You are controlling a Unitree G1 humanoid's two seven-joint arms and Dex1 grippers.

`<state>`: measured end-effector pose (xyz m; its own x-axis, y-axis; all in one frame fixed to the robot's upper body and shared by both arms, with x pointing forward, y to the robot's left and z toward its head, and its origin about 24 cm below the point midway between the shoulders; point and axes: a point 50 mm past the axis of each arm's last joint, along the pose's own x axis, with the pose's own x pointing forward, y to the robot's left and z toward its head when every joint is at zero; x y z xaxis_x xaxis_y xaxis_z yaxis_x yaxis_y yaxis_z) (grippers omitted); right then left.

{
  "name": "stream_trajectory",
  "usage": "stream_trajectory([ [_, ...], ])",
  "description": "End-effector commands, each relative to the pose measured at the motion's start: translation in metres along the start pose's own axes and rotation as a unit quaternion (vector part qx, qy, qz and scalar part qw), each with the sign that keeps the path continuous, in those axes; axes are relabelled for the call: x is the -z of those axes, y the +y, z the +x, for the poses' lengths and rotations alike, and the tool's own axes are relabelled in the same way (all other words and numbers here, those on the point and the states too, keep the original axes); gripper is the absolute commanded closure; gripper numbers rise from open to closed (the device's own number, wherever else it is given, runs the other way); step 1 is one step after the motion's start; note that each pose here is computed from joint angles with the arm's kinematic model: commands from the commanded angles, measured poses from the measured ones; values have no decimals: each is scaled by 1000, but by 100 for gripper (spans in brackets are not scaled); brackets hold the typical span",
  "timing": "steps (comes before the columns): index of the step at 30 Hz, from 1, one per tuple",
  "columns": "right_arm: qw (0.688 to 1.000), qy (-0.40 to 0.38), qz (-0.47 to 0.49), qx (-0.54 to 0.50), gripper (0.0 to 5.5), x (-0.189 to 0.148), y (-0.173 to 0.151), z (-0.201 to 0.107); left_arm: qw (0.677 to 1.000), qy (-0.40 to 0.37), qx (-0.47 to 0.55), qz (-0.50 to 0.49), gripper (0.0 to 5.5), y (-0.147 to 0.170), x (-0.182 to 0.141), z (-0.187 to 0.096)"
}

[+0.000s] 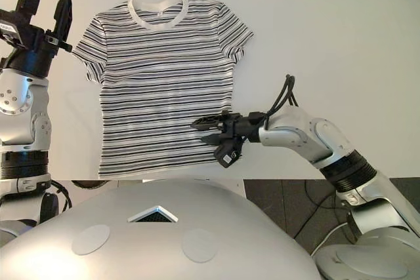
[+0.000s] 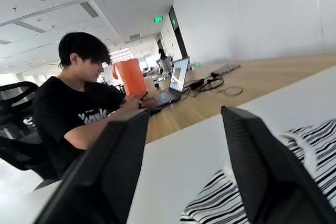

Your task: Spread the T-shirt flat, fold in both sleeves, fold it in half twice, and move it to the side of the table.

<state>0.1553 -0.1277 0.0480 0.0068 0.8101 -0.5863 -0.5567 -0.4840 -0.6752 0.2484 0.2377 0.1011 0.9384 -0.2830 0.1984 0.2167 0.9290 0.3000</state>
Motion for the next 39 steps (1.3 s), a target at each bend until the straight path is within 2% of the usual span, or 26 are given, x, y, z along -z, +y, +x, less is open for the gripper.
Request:
stream_trajectory([
  [1, 1000, 11, 19, -8, 254, -3, 1, 0, 999, 44, -17, 15, 295, 12, 8, 2],
  [3, 999, 38, 12, 37, 254, 3, -13, -9, 995, 80, -38, -35, 295, 20, 16, -4],
  [5, 984, 83, 9, 159, 254, 15, -44, -35, 984, 130, -58, -110, 295, 31, 24, -21],
  [7, 927, 126, 20, 352, 254, 25, -79, -86, 962, 185, -66, -192, 295, 42, 30, -42],
  [9, 846, 132, 48, 515, 254, 26, -97, -133, 934, 240, -61, -256, 295, 42, 38, -57],
  [11, 782, 123, 76, 607, 254, 25, -98, -163, 909, 284, -51, -302, 295, 34, 48, -63],
  [14, 739, 114, 94, 657, 254, 24, -96, -180, 880, 322, -37, -346, 295, 21, 62, -62],
  [16, 736, 115, 95, 660, 254, 23, -95, -182, 868, 340, -36, -360, 295, 16, 70, -62],
  [20, 752, 120, 111, 639, 254, 25, -87, -173, 855, 377, -35, -354, 295, 8, 88, -67],
  [29, 767, 113, 111, 622, 254, 22, -84, -167, 840, 391, -41, -373, 295, -8, 107, -56],
  [38, 780, 117, 107, 606, 254, 20, -81, -163, 822, 389, -67, -412, 295, -10, 116, -45],
  [39, 781, 117, 107, 604, 258, 21, -80, -162, 821, 387, -67, -415, 315, -11, 116, -43],
])
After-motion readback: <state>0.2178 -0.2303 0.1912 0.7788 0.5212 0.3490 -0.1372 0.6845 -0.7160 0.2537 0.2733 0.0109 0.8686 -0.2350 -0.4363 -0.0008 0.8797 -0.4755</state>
